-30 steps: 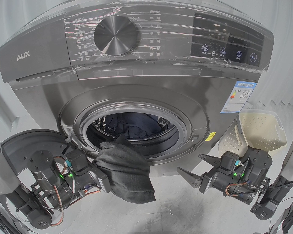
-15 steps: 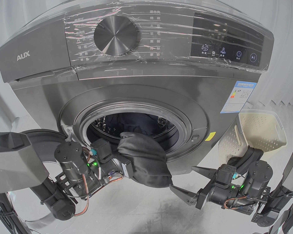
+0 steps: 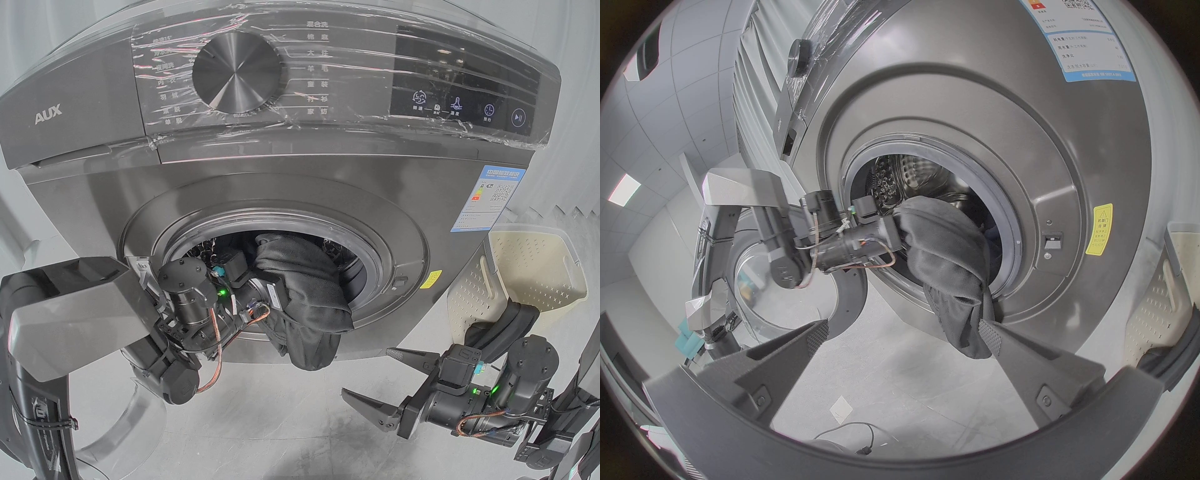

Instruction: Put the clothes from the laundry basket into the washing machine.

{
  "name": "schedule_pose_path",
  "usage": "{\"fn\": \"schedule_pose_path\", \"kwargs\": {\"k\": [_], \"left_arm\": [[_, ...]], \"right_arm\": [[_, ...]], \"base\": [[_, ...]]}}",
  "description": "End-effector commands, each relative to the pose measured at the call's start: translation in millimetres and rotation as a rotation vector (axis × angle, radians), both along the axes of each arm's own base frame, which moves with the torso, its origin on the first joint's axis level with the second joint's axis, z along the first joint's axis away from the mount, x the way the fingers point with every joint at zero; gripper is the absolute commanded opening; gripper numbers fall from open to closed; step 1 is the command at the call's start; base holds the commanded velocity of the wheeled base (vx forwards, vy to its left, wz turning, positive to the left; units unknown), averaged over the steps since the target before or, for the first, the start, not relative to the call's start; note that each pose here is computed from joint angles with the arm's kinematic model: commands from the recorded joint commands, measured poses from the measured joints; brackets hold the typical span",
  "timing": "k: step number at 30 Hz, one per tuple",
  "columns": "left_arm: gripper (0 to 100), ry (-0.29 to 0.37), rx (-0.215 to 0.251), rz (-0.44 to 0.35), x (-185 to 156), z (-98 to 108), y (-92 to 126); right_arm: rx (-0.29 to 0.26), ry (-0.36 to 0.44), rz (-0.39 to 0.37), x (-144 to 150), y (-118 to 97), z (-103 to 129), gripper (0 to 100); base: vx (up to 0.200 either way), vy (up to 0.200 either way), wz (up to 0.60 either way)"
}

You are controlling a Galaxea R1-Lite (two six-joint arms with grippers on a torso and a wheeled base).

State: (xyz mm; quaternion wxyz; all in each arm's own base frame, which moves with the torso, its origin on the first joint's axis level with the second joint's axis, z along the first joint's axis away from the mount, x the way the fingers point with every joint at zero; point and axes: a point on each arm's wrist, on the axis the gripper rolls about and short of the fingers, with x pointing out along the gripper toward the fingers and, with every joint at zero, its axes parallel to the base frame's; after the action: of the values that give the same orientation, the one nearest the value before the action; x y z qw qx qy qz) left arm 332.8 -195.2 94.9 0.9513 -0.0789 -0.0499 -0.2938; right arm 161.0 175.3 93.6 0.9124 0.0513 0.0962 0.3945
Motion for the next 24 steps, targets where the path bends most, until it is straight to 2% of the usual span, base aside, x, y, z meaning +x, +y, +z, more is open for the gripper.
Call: {"fn": "schedule_pose_path", "kwargs": {"k": [1, 6, 12, 18, 20, 22, 24], "left_arm": [[0, 0.011, 0.002, 0.014, 25.9, -19.3, -8.2], [0, 0.014, 0.003, 0.019, 44.2, -28.6, -16.9], [0, -0.001, -0.011, 0.049, 68.5, -19.7, -22.1], [0, -0.037, -0.044, 0.118, 103.3, -0.4, -28.4], [0, -0.023, -0.076, 0.135, 108.2, 5.3, -30.3], [0, 0.001, -0.129, 0.139, 110.1, 11.5, -33.4], [0, 0.009, -0.153, 0.142, 113.2, 16.0, -32.3]], "right_arm": [[-0.003, 0.003, 0.004, 0.0, 1.3, -1.2, 100], [-0.002, 0.002, 0.004, 0.2, 1.5, -1.0, 100], [-0.004, 0.004, 0.004, 0.4, 1.7, -1.7, 100], [-0.006, 0.006, 0.005, 0.3, 2.2, -2.4, 100], [-0.005, 0.005, 0.005, 0.2, 2.1, -2.1, 100], [-0.006, 0.006, 0.005, 0.3, 2.2, -2.4, 100], [-0.006, 0.006, 0.005, 0.3, 2.2, -2.4, 100]], "base": [[0.000, 0.000, 0.00], [0.000, 0.000, 0.00], [0.000, 0.000, 0.00], [0.000, 0.000, 0.00], [0.000, 0.000, 0.00], [0.000, 0.000, 0.00], [0.000, 0.000, 0.00]]}}
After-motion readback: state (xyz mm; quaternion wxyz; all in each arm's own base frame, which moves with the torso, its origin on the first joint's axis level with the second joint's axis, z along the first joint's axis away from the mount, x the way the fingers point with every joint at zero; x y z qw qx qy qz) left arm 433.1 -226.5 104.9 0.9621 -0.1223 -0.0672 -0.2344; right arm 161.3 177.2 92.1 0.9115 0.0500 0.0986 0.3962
